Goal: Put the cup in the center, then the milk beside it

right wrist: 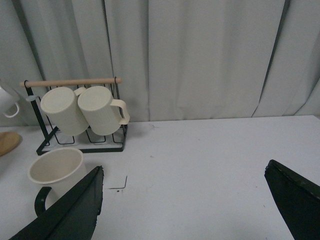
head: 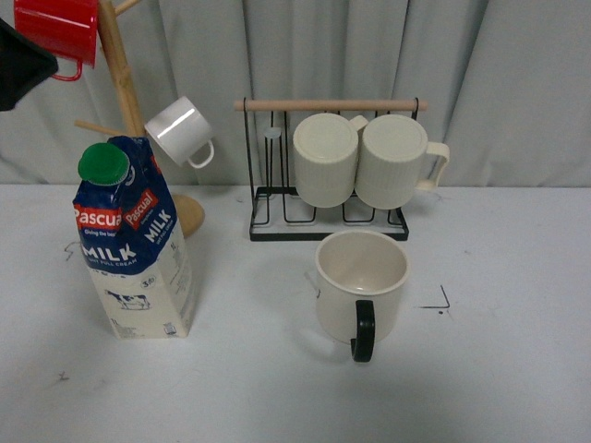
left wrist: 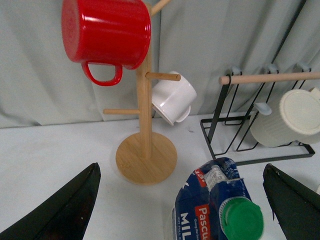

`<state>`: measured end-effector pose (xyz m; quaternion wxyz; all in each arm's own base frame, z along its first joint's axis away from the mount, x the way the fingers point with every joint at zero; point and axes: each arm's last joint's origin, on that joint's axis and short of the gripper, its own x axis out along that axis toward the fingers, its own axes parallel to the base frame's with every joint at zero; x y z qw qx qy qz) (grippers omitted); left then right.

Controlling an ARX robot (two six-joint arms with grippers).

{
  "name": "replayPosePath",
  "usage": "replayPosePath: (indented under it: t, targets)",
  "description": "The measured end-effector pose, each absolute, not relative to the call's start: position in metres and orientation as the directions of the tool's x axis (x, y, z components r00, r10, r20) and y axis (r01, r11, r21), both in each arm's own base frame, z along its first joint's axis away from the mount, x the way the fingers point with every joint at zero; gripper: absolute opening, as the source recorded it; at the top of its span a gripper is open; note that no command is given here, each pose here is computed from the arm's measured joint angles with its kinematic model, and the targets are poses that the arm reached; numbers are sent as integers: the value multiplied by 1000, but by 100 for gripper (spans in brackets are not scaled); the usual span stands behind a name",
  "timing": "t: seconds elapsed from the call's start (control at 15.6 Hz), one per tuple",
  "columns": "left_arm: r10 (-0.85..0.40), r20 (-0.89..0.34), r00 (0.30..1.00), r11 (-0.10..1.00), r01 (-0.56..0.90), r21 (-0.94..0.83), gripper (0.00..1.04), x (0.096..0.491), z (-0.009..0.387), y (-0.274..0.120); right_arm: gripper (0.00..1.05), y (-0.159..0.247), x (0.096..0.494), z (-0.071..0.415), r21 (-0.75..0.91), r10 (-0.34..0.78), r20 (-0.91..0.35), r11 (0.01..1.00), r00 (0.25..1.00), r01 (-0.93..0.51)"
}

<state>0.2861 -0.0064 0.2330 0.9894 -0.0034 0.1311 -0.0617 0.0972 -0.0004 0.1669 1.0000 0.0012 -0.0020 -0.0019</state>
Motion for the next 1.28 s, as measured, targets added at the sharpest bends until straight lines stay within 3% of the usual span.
replayPosePath:
  t: [0.58, 1.22, 1.28]
  targets:
    - [-208, -341, 917, 975, 222, 1, 98, 325, 211, -43, 98, 0, 97, 167, 2, -4, 4, 1000, 1000, 4]
    - [-113, -434, 894, 974, 186, 129, 98, 343, 167, -65, 98, 0, 97, 167, 2, -4, 4, 1000, 1000, 4]
    - [-109, -428, 897, 973, 184, 137, 91, 343, 168, -69, 98, 0, 97, 167, 2, -4, 4, 1000, 1000, 4]
